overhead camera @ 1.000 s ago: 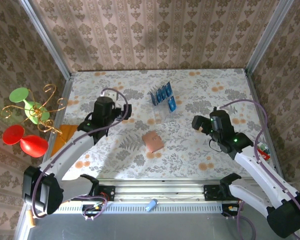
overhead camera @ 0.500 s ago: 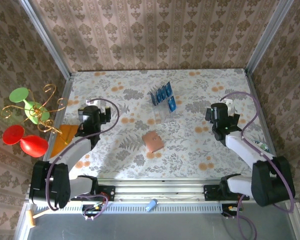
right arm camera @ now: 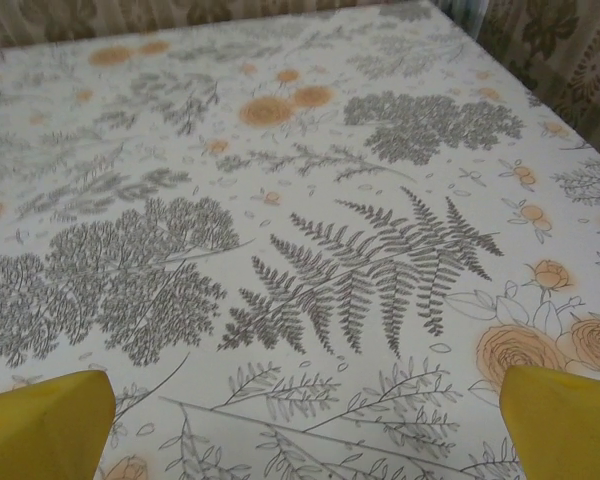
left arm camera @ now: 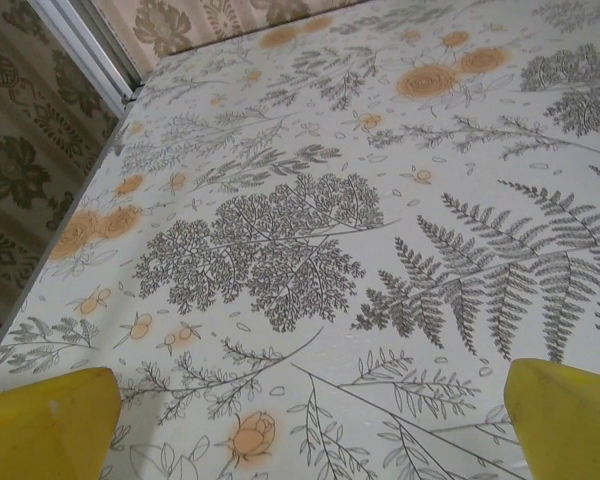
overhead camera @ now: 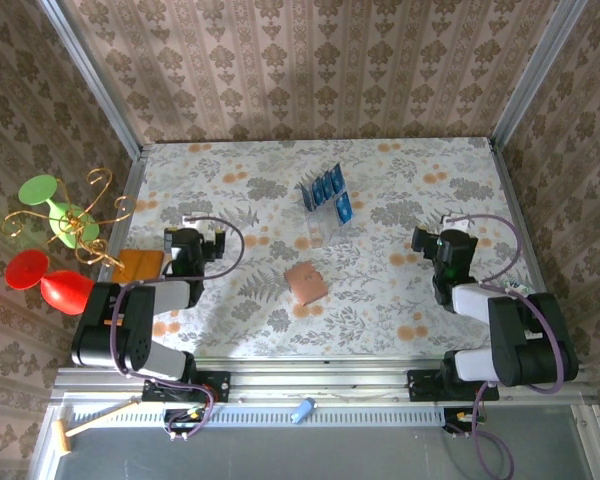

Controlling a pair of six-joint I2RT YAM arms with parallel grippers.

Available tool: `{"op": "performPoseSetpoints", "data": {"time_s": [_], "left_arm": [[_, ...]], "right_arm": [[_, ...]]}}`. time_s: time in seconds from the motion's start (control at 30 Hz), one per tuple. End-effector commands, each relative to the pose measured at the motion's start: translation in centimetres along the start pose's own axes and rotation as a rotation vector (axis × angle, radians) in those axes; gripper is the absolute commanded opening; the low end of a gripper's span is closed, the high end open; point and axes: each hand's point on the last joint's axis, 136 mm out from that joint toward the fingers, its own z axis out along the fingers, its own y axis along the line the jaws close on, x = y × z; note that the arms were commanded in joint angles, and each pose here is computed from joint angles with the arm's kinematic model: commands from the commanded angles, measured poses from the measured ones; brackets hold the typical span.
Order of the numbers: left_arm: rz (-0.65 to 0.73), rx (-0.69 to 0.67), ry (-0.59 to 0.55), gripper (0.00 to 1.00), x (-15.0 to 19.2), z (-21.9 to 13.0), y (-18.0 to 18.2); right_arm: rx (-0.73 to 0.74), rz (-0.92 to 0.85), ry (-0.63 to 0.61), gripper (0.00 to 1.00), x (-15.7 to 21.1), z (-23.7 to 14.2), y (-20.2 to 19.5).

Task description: Put the credit cards into the card holder

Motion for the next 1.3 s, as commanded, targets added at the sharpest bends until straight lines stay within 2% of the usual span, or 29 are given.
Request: {"op": "performPoseSetpoints", "data": {"time_s": [0.0, 0.07, 0.13, 0.2, 0.27, 0.33, 0.53, 0.6, 1.27], "left_arm": [[-0.044, 0.011, -0.101, 1.0, -1.8, 0.3, 0.9], [-0.073, 0.039, -0.103, 1.0, -1.2, 0.7, 1.0], [-0.057, 0.071, -0.115, 1.0, -1.0, 1.1, 0.5], [-0.072, 0.093, -0.092, 1.0, -0.8, 1.3, 0.4], [-0.097, 0.109, -0.067, 1.0, -0.7, 1.7, 0.6], [-0.135, 0.131, -0.063, 1.0, -0.6, 2.0, 1.3], [-0.097, 0.099, -0.074, 1.0, -0.6, 1.6, 0.9], [-0.07, 0.103, -0.103, 1.0, -0.9, 1.2, 0.4], [-0.083, 0.105, -0.084, 1.0, -0.7, 1.5, 0.6]], "right_arm": [[-0.089, 0.059, -0.168, 1.0, -2.8, 0.0, 1.0], [-0.128, 0.031, -0.129, 1.0, -2.1, 0.6, 1.9], [-0.161, 0.021, -0.159, 1.0, -2.1, 1.3, 2.6], [-0.209, -0.022, -0.049, 1.0, -1.5, 2.1, 3.8], [-0.26, -0.049, -0.038, 1.0, -1.6, 2.5, 4.9], [-0.258, -0.048, -0.034, 1.0, -1.6, 2.6, 4.9], [-0.186, -0.087, -0.045, 1.0, -1.6, 2.3, 4.9], [-0.186, -0.088, -0.046, 1.0, -1.6, 2.3, 4.9], [-0.198, -0.082, -0.041, 1.0, -1.6, 2.4, 4.9]]}}
